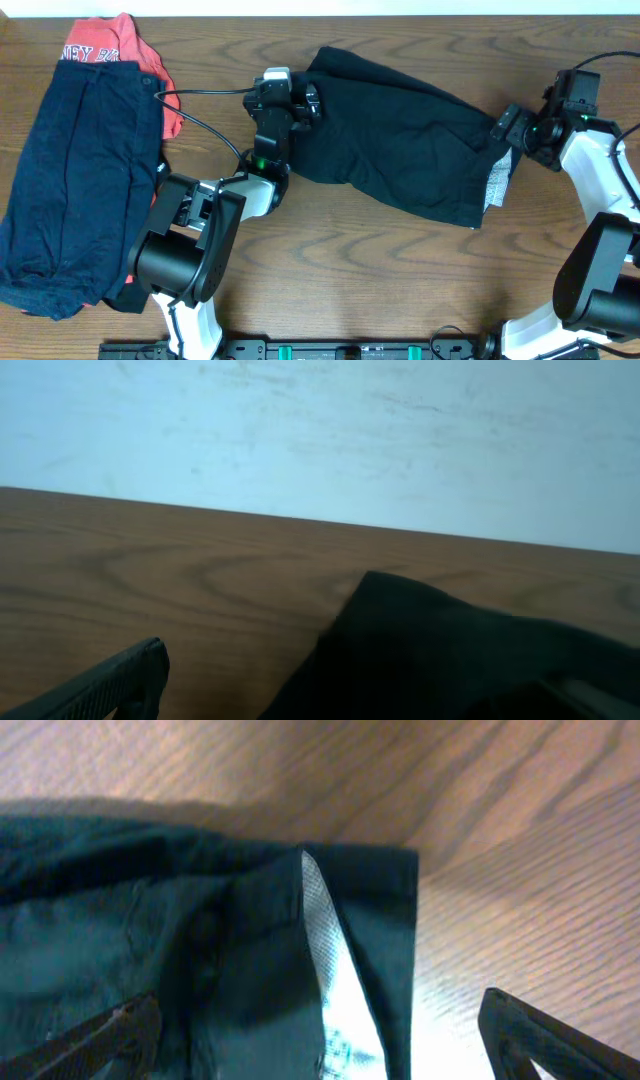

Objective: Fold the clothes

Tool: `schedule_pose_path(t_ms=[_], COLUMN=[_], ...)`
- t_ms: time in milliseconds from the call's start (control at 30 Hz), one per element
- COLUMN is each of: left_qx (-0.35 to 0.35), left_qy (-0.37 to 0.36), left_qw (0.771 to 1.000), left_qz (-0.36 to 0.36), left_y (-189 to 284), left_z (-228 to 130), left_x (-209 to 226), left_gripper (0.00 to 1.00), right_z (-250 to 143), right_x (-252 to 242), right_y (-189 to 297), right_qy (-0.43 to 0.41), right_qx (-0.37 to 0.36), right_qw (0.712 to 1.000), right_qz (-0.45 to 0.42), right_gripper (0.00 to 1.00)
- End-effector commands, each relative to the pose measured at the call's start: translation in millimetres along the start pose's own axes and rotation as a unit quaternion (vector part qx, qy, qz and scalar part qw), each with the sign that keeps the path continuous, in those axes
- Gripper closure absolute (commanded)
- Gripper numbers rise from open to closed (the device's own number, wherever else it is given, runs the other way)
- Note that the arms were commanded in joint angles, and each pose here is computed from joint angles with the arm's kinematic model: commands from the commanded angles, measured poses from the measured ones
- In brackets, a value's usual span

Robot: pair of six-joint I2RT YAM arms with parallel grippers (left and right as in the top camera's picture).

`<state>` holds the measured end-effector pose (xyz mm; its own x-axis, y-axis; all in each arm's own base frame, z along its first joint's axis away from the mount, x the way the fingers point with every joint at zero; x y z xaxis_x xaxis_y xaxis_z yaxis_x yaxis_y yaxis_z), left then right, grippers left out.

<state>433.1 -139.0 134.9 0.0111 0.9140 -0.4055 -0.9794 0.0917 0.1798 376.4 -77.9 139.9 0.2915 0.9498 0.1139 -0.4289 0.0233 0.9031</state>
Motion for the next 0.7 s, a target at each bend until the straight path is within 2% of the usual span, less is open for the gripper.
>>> schedule_pose_path(t_ms=[0,133,233,367,500,667], left_qx=[-0.025,-0.017,-0.038,-0.057,-0.044,-0.012], left_qy=[-0.011,-0.038,-0.055,-0.073,-0.077,-0.084], left_qw=[1.0,0.999,0.998,0.995,0.993,0.994], left_qz=[0.005,0.009,0.0,-0.039,-0.082,-0.071], left_y=[4.0,17.4,27.8,33.6,31.7,25.3], left_z=[26.7,47.7,70.1,92.1,90.8,73.2], left_x=[-8.4,-15.0,-23.4,-39.8,-50.1,-43.4], left_gripper=[0.02,0.02,0.02,0.02,0.02,0.02], right_z=[12.9,12.7,12.1,9.5,5.1,0.2], right_x=[11.6,18.0,22.8,31.5,41.4,56.1], right_y=[30.8,65.4,94.0,116.5,118.6,113.5], right_qy=[0.029,0.045,0.06,0.073,0.086,0.107], right_qx=[-0.031,-0.053,-0.083,-0.106,-0.101,-0.088], right_qw=[0.998,0.996,0.993,0.99,0.989,0.987], right_qz=[0.037,0.052,0.056,0.063,0.071,0.081], right_gripper=[0.01,0.01,0.01,0.01,0.01,0.01])
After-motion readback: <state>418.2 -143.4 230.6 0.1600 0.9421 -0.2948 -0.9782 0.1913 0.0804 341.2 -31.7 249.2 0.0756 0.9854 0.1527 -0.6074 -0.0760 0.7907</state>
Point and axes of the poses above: each gripper's point midway between its finger pads, its own y axis back along the fingers, its own x axis along the line the jaws close on, z = x × y, the point moved 7 cm from there along y, back along the fingers, and after that the axes turned 13 degrees about y, right-handed, at the moved point
